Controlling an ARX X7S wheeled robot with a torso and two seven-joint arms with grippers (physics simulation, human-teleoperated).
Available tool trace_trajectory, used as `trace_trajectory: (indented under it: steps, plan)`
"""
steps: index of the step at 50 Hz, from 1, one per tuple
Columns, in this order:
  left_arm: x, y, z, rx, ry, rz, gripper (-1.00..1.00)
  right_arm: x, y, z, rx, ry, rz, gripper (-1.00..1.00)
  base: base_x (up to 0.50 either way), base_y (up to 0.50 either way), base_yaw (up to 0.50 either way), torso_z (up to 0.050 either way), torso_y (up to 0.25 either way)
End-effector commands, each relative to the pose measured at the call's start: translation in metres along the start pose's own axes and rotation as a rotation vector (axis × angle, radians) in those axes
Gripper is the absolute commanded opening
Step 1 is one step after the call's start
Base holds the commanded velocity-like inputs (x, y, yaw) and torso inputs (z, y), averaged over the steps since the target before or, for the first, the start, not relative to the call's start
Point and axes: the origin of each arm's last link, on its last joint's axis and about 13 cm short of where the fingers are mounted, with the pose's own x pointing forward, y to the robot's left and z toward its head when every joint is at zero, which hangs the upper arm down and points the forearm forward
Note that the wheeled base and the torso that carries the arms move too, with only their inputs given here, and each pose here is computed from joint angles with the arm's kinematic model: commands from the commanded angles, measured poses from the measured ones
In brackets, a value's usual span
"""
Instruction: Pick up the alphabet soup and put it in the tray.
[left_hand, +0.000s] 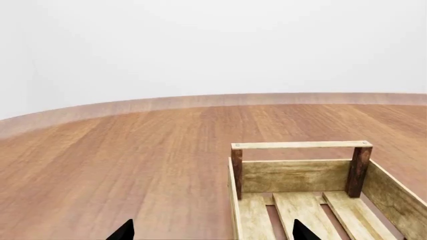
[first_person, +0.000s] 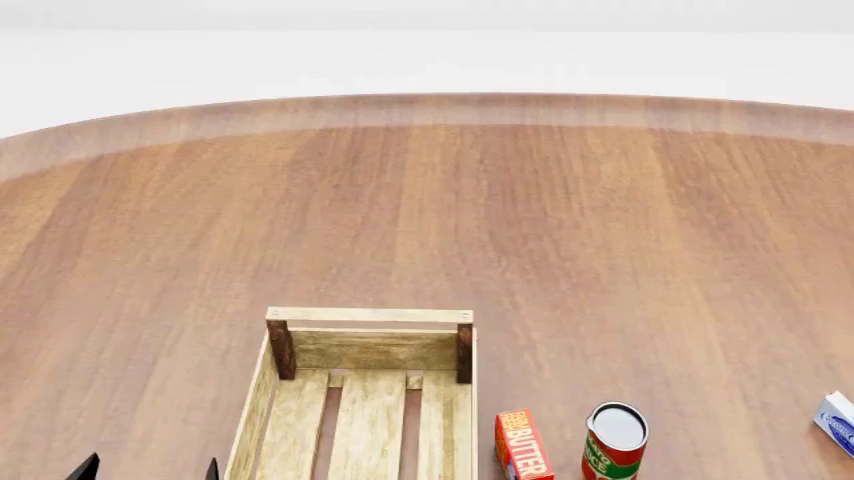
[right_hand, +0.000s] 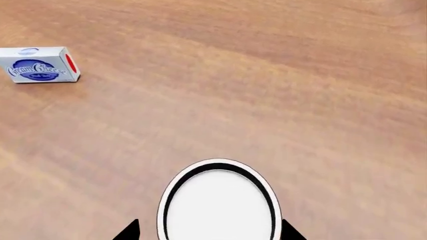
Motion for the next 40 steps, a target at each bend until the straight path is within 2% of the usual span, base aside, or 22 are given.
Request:
trace_trajectory:
  steps: [1,2,10,20,30,40]
  plan:
    - [0.000,0.000,0.000,-0.002,0.002,0.001,1.00,0.000,0.001,0.001,0.001,-0.005,0.000,1.00,0.00,0.00,0.00,0.000,0.000]
    - [0.000,0.000,0.000,-0.002,0.002,0.001,1.00,0.000,0.002,0.001,-0.002,-0.009,-0.002,-1.00,0.00,0.00,0.00,0.000,0.000]
    - [0.001,0.000,0.000,-0.002,0.001,0.001,1.00,-0.008,0.001,0.009,0.002,-0.080,0.038,-1.00,0.00,0.00,0.00,0.000,0.000]
    - [0.001,0.000,0.000,-0.003,0.000,0.003,1.00,-0.030,0.006,0.024,-0.003,-0.168,0.177,-1.00,0.00,0.00,0.00,0.000,0.001]
    - [0.001,0.000,0.000,-0.003,0.000,0.004,1.00,-0.050,0.014,0.029,-0.027,-0.190,0.300,-1.00,0.00,0.00,0.00,0.000,0.000]
    - [0.001,0.001,0.000,-0.003,-0.001,0.005,1.00,-0.070,0.019,0.040,-0.016,-0.211,0.419,-1.00,0.00,0.00,0.00,0.000,0.001]
